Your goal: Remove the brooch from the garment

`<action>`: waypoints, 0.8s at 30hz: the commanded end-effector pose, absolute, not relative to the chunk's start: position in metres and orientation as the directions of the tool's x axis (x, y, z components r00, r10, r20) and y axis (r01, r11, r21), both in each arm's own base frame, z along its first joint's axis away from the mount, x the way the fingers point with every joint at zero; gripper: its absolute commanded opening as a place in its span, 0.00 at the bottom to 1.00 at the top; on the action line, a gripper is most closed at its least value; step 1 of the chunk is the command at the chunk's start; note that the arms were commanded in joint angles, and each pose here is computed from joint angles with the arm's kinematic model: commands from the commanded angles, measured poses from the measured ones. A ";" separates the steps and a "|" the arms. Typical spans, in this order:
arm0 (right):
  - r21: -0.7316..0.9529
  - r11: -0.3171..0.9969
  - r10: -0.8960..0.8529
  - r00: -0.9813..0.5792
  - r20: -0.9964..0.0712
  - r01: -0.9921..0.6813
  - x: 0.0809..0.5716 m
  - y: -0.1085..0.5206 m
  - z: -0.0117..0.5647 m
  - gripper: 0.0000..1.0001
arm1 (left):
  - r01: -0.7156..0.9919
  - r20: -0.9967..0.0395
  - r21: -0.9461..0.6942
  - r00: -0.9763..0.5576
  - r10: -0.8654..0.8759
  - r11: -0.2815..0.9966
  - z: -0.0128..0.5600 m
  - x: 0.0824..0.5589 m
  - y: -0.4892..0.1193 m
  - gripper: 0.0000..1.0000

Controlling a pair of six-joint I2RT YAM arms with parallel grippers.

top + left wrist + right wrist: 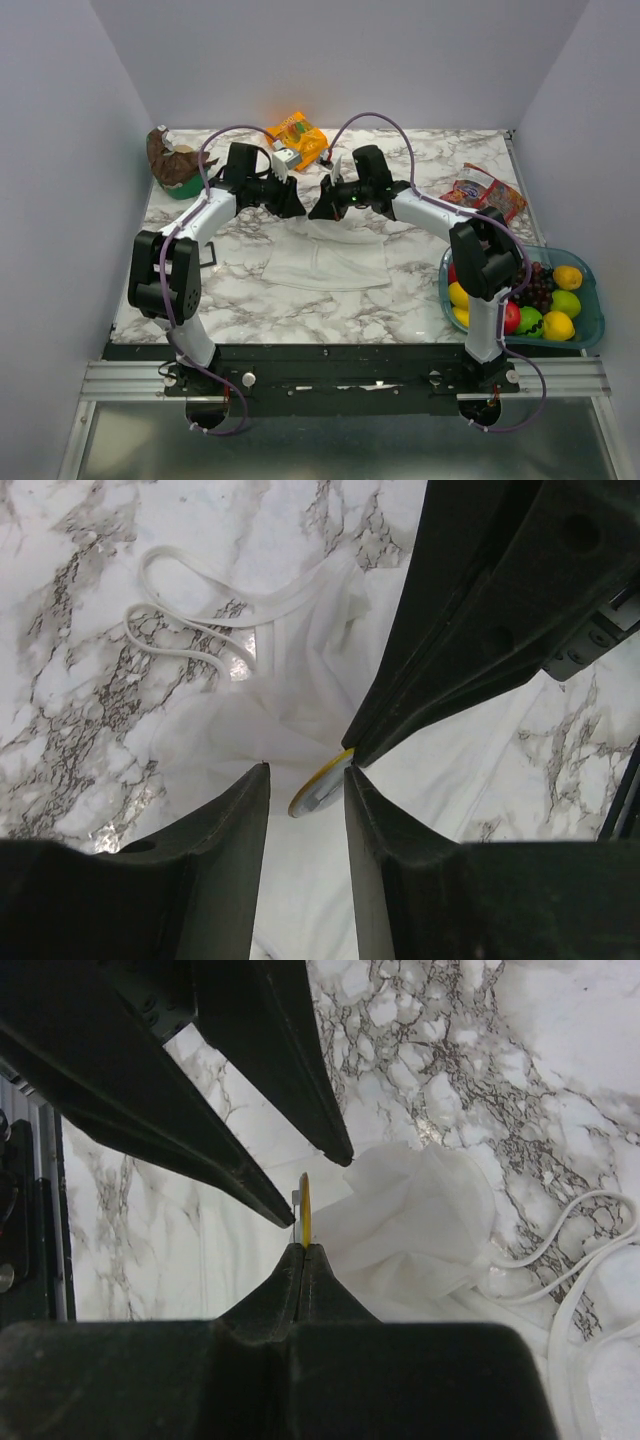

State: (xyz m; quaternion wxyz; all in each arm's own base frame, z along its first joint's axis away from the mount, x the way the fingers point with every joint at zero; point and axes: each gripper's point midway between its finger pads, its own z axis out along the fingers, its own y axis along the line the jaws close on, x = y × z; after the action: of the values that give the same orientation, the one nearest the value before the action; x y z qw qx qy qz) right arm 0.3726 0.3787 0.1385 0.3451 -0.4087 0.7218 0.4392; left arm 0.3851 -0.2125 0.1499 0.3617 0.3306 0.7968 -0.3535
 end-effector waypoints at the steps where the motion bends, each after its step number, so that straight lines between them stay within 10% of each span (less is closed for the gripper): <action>1: 0.345 0.233 -0.296 -0.405 -0.865 -0.909 0.363 0.375 0.151 0.01 | 0.827 -0.807 -0.353 -0.506 0.305 0.437 0.150 0.378 -0.219 0.41; 24: 0.371 0.142 -0.337 -0.397 -0.854 -0.918 0.351 0.378 0.150 0.00 | 0.873 -0.778 -0.387 -0.482 0.403 0.296 0.137 0.362 -0.214 0.43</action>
State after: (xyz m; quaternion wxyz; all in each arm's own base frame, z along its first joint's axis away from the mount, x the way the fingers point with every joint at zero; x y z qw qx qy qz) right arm 0.3552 0.3746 0.1391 0.3116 -0.4411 0.7079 0.4552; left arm 0.3676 -0.2124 0.1377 0.2912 0.4141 0.7663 -0.3956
